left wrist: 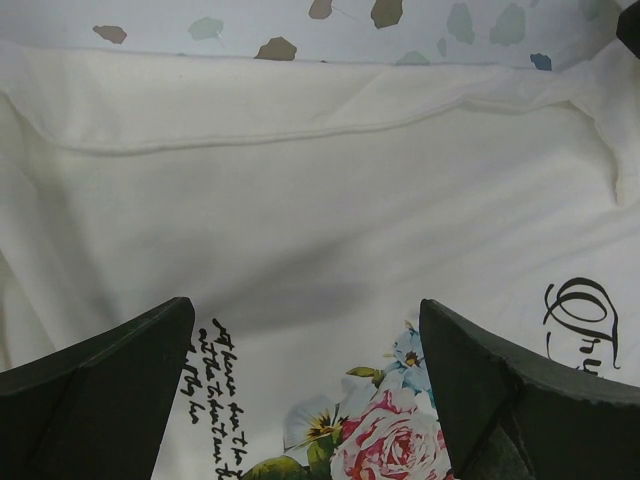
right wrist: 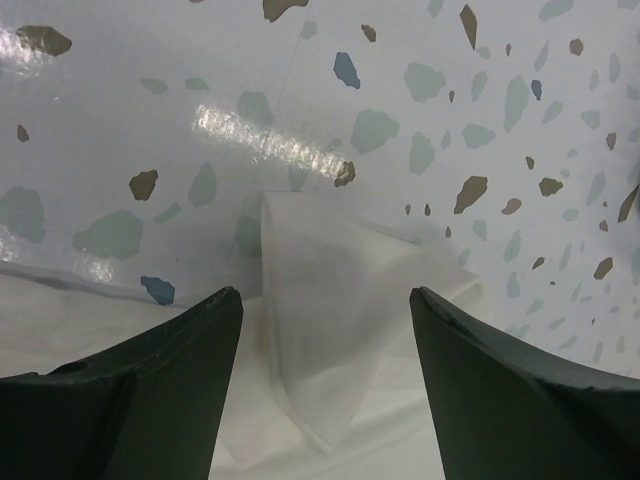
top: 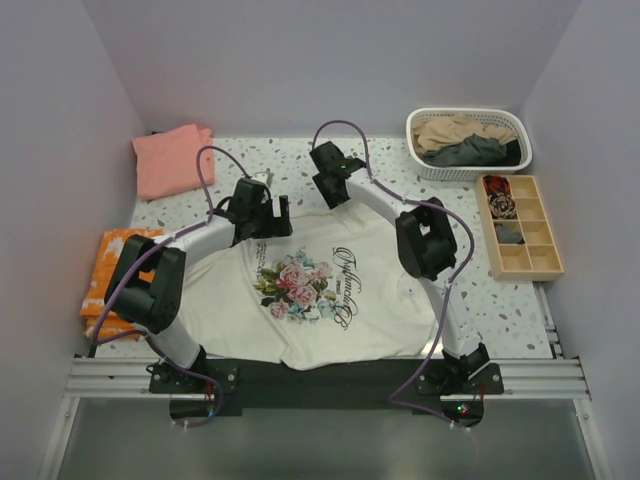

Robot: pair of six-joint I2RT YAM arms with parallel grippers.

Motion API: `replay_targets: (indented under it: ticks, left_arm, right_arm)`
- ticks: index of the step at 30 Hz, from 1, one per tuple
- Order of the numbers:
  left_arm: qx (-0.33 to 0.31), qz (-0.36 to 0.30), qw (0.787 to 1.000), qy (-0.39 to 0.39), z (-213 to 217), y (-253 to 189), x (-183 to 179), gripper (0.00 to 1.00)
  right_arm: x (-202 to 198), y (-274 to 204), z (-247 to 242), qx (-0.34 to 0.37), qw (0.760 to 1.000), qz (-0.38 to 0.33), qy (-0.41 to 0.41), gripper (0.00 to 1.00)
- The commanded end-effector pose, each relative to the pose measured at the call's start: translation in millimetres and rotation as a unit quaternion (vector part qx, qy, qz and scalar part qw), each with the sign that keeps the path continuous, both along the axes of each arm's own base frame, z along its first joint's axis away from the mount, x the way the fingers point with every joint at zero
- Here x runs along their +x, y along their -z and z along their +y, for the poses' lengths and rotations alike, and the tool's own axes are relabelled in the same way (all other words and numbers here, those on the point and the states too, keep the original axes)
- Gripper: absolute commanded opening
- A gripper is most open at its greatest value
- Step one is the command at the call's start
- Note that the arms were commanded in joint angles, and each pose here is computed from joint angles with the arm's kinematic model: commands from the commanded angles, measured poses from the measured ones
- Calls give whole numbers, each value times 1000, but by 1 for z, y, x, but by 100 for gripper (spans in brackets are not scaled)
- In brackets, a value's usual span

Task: Fold and stack the t-shirts
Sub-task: Flatten the tshirt out

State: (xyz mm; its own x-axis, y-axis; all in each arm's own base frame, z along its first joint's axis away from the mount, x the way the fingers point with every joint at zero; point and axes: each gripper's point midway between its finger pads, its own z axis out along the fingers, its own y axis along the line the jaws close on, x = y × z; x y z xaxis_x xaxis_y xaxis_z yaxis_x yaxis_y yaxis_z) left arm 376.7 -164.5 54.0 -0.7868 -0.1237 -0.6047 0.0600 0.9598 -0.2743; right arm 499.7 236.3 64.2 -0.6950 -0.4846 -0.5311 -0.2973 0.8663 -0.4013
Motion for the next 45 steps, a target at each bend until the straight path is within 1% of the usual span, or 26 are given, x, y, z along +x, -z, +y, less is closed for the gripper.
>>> replay_targets:
  ticks: [1,5,6,8,9,11,12,13,14,15,17,21,22,24,25,26,27,28,30,33,37,41,45]
  left_arm:
    - [-2,-27,1000,-5,1,-18,12,100]
    - [0,-25,1000,-5,2,-18,12,100]
    - [0,-24,1000,-5,2,-18,12,100]
    - [0,-25,1000,-5,3,-18,12,100]
    - [0,-27,1000,-5,3,-19,12,100]
    - [1,-27,1000,-4,4,-20,13,100]
    - [1,-30,1000,-6,4,-21,14,100]
    - [1,-30,1000,-5,4,-22,14,100]
    - [2,-29,1000,-4,4,-21,14,100]
    - [10,-32,999,-13,9,-22,15,100]
    - [11,-30,999,-14,10,-21,15,100]
    - [12,-31,999,-15,10,-21,15,100]
    - [12,-32,999,-14,11,-23,15,100]
    - [12,-34,999,-15,11,-24,16,100]
    - [11,-35,999,-16,11,-27,17,100]
    - [10,-39,999,-16,12,-29,17,100]
    - [10,-40,999,-16,11,-30,18,100]
    - [10,-42,999,-15,11,-31,18,100]
    - [11,-44,999,-18,14,-33,19,100]
    - [11,-42,999,-18,14,-31,20,100]
    - [12,-35,999,-21,16,-25,19,100]
    - [12,-40,999,-25,19,-29,21,100]
    - [14,-50,998,-30,22,-36,23,100]
  right_arm:
    - [-2,13,1,-19,1000,17,-7,72]
    - [-1,25,-1,-30,999,28,-1,69]
    - [-1,25,-2,-34,999,25,2,66]
    - [0,27,-4,-37,999,23,4,62]
    - [3,25,-6,-41,999,16,8,55]
    - [5,22,-7,-45,999,8,12,49]
    - [6,19,-8,-44,999,4,13,40]
    - [9,15,-13,-47,999,-3,21,36]
    - [11,13,-14,-44,999,-7,23,28]
    - [14,5,-19,-41,998,-19,32,12]
    - [18,-3,-23,-37,998,-31,40,1]
    - [27,-23,-41,-24,996,-59,67,0]
    - [30,-37,-50,-18,994,-71,77,0]
    - [31,-40,-61,6,990,-87,110,0]
    - [34,-56,-76,20,986,-103,129,0]
    - [36,-61,-82,37,982,-115,147,0]
    - [37,-60,-100,41,978,-115,167,0]
    - [37,-71,-108,52,974,-126,178,0]
    - [38,-67,-128,74,968,-123,205,0]
    - [38,-61,-140,110,963,-106,224,0]
    - [38,-54,-145,146,956,-102,233,0]
    - [48,-66,-132,221,945,-121,210,0]
    - [54,-72,-115,254,943,-118,178,0]
